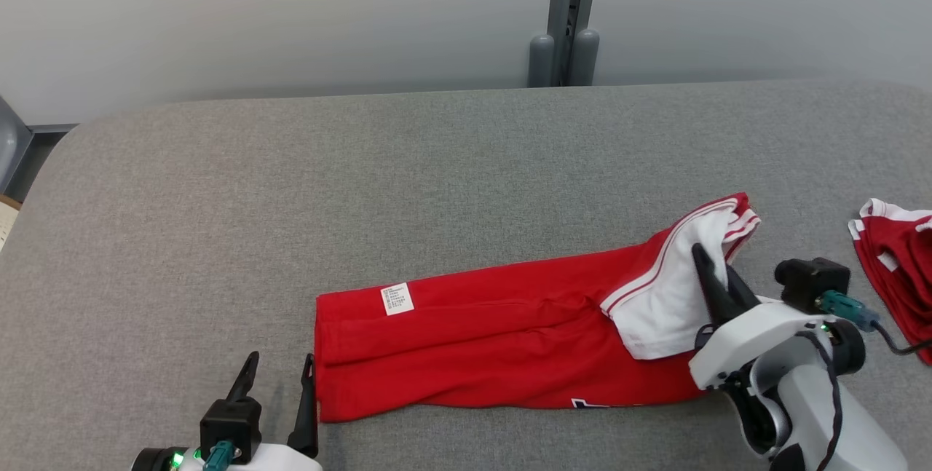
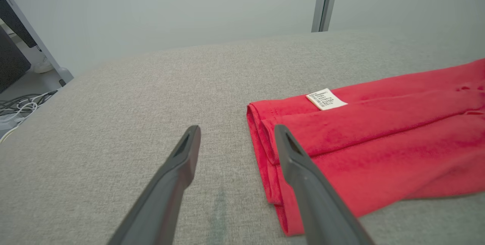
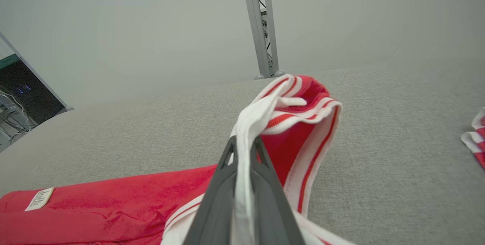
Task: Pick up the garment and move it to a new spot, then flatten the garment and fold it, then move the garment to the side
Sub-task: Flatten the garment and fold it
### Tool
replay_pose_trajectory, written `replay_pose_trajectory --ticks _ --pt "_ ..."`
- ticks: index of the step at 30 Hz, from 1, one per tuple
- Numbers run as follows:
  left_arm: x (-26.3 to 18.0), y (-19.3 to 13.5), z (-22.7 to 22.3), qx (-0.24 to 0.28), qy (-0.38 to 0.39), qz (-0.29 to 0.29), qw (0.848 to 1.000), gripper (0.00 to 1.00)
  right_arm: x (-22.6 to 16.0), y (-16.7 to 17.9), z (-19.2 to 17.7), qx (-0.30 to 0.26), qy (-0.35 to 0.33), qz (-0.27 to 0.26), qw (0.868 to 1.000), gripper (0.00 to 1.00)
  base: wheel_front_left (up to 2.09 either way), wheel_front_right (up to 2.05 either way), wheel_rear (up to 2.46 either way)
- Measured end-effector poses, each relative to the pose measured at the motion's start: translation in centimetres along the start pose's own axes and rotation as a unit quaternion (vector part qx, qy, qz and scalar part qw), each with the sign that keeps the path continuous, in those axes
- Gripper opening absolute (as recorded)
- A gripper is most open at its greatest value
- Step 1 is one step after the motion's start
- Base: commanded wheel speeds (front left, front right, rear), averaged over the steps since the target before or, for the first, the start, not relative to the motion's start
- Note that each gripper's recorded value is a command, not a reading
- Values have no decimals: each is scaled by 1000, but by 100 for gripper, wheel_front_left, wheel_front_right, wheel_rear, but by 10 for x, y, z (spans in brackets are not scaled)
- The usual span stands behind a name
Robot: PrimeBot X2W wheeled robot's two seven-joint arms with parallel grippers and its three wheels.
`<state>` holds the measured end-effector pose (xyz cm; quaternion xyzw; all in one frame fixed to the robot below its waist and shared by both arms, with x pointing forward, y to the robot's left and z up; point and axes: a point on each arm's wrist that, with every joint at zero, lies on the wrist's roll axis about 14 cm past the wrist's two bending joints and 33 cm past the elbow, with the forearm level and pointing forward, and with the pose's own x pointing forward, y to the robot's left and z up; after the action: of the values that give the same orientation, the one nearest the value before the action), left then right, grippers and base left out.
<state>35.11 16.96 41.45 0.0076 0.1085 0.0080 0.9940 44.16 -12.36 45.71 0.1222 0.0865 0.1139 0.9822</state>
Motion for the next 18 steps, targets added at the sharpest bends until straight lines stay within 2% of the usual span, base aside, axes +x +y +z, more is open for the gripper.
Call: replay_pose_trajectory --ticks 9,18 --pt "-7 -5 -3 -4 3 -8 1000 100 -3 78 -19 9 44 109 993 0 0 0 0" --pt "-24 8 -11 -8 13 14 1000 100 -4 156 -44 -2 93 216 972 0 0 0 0"
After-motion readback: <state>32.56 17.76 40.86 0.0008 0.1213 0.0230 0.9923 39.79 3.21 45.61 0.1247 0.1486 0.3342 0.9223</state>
